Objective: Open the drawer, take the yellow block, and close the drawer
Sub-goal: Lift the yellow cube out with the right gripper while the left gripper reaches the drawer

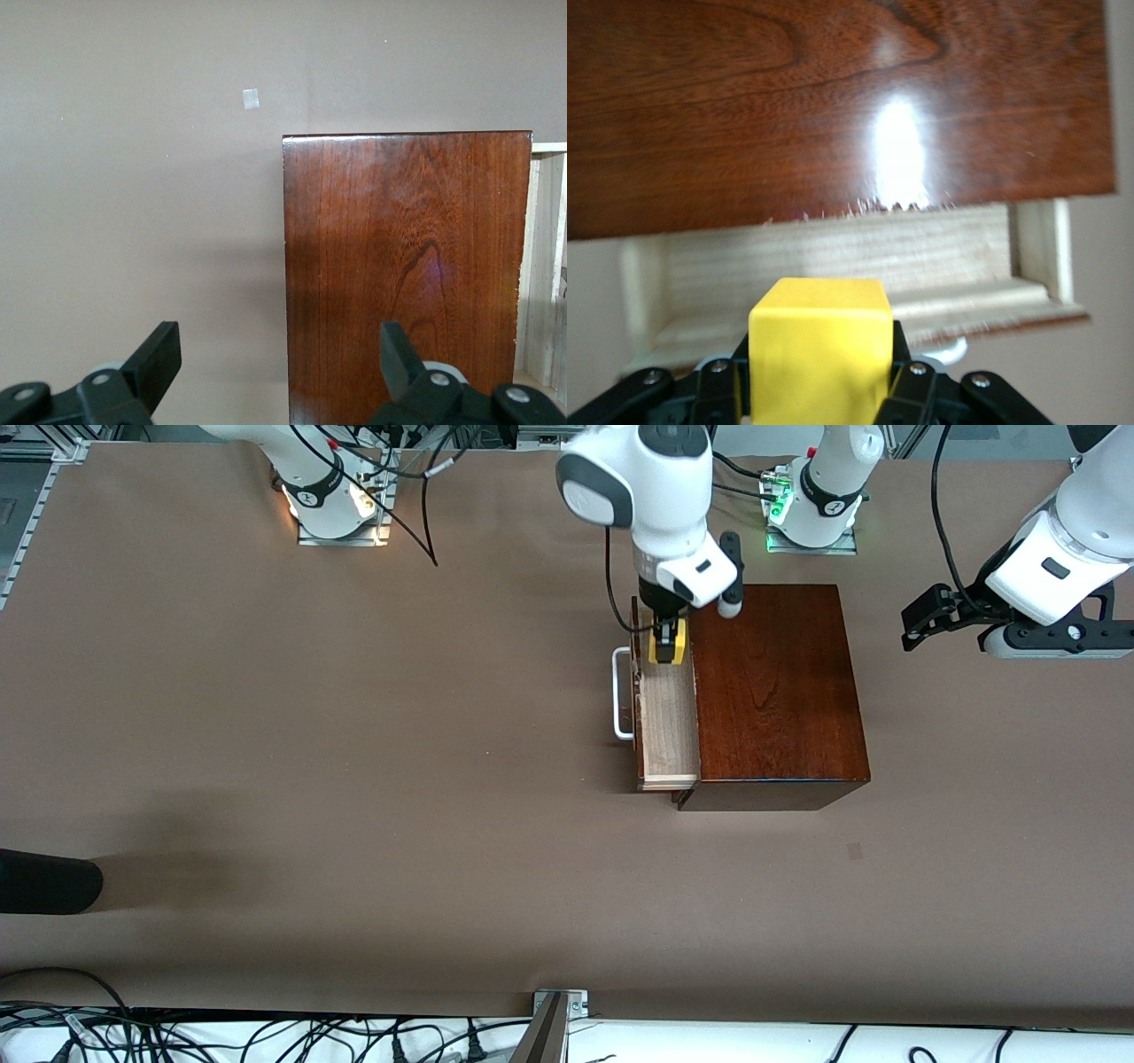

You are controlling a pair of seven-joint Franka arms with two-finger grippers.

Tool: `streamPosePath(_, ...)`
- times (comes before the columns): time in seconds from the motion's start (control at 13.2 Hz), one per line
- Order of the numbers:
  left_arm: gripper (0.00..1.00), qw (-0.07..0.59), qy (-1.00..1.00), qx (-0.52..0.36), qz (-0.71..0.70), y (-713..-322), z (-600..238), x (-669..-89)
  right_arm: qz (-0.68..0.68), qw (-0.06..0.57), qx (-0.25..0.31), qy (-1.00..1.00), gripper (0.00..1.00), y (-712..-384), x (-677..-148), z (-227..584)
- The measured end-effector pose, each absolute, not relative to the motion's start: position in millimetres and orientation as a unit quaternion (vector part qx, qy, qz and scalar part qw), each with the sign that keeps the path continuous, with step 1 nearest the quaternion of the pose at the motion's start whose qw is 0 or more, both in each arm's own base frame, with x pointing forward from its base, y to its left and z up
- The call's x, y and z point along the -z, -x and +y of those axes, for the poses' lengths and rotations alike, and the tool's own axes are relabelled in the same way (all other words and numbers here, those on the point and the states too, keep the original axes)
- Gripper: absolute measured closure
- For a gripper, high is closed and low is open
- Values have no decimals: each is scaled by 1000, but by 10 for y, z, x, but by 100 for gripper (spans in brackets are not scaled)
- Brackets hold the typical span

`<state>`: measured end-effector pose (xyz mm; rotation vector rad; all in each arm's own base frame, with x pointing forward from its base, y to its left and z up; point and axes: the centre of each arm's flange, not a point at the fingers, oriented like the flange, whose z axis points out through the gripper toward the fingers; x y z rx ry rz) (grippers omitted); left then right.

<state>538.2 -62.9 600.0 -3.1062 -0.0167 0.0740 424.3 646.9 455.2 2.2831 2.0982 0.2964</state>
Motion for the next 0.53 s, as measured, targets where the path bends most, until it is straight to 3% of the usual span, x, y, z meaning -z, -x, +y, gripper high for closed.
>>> streamPosePath(0.3, 0, 17, 1000, -24, -3, -5378, -650, -5999, 633, 23, -71, -771, 44, -4446, -5398, 5840)
streamPosePath(0.53, 0, 20, 999, -36, 12, -5327, -819, -5988, 573, 34, -52, -818, 44, -5153, -5510, 5073)
